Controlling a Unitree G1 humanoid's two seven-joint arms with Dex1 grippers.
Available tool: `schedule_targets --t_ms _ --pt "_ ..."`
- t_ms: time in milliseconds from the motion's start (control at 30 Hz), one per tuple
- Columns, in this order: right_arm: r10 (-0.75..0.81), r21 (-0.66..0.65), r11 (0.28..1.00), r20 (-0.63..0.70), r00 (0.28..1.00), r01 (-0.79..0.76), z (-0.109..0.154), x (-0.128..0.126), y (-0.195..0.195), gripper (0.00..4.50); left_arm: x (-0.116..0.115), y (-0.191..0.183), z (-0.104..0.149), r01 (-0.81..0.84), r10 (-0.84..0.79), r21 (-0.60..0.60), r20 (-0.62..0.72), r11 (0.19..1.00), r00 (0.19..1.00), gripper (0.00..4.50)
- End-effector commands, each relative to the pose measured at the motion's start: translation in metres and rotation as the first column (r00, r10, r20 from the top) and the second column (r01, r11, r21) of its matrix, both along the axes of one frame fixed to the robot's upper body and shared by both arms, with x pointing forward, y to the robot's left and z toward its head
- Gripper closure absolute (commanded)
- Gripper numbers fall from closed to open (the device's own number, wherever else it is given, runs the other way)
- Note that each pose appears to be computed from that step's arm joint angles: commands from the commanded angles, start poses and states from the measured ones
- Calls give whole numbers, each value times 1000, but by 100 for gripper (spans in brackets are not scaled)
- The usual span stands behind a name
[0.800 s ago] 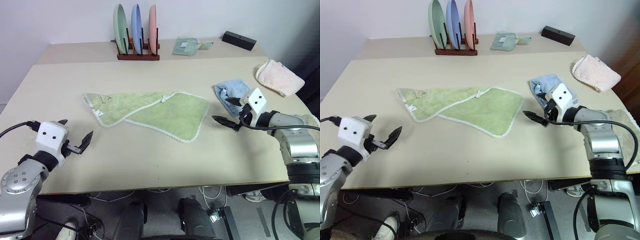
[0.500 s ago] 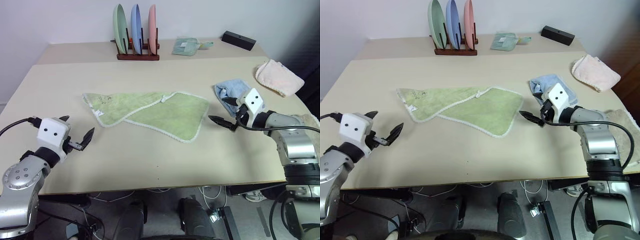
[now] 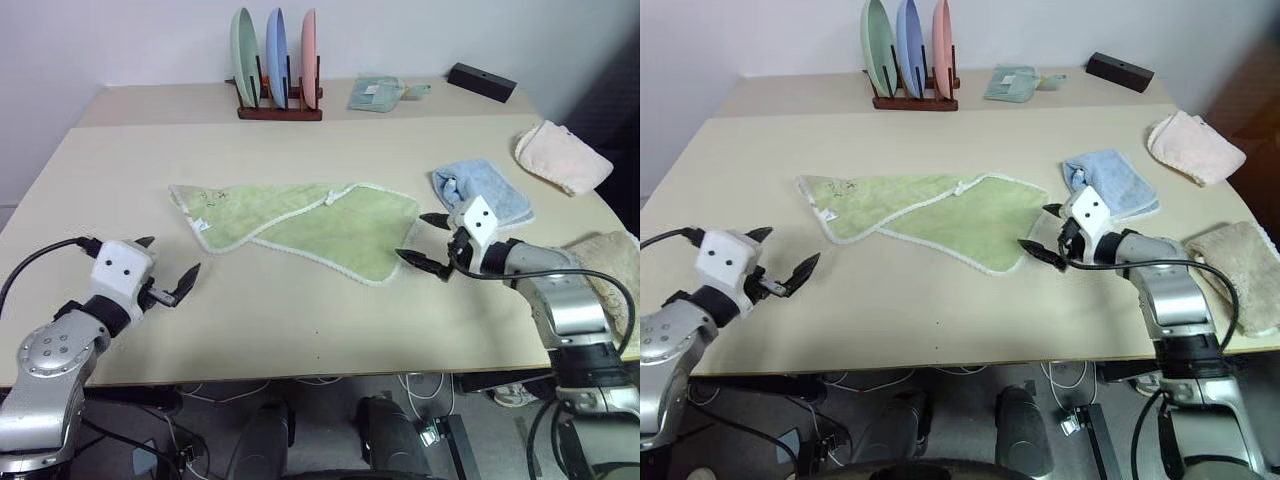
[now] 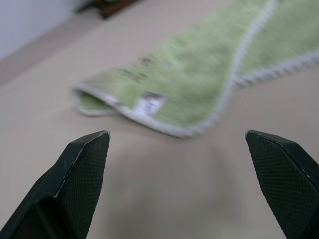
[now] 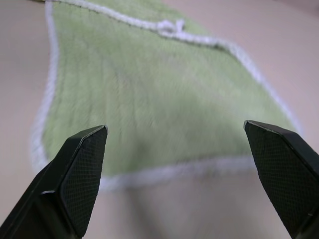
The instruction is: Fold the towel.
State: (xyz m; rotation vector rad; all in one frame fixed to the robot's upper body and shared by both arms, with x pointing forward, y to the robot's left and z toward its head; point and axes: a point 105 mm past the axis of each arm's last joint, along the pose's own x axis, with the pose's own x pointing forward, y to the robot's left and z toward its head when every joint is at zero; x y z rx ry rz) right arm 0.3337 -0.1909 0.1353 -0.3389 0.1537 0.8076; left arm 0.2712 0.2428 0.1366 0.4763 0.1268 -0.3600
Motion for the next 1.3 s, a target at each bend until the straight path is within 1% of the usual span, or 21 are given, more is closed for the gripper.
schedule_targets --t_ms 33,200,267,333,433,533,633,733,967,1133,1233,1300 --pt "30 20 999 70 997 -32 26 -9 7 0 8 -15 2 120 -119 83 -17 989 993 4" --pt "3 11 1000 93 996 -4 24 -10 12 0 42 -22 -7 165 -159 250 -42 954 986 4" --pt "-4 17 1000 99 995 2 25 -11 13 0 53 -23 -14 171 -160 296 -61 940 985 4" --pt "-17 23 1000 114 993 15 26 -10 14 0 65 -18 -22 153 -131 321 -89 935 987 4" --pt "-36 24 999 127 991 34 27 -11 11 0 73 -14 -28 149 -115 334 -117 931 986 4" --pt "-47 22 999 130 990 45 27 -12 9 0 82 -8 -27 105 -75 337 -102 936 992 4" --pt "-52 21 999 131 990 50 25 -14 9 0 91 -8 -25 73 -48 314 -86 947 995 4" --pt "-55 21 998 133 990 52 25 -15 9 0 94 -10 -26 71 -49 307 -79 949 996 83" --pt "-50 11 999 150 987 49 28 -12 11 0 92 -10 -24 75 -57 320 -65 945 996 441" --pt "-22 -73 997 189 982 37 31 1 19 0 79 -8 -13 101 -101 332 -18 938 995 447" --pt "-27 -128 990 259 966 62 39 23 25 0 61 -6 -4 123 -136 322 17 939 991 447" --pt "-72 -165 978 310 948 128 47 46 23 0 48 -2 0 131 -145 311 21 941 989 447"
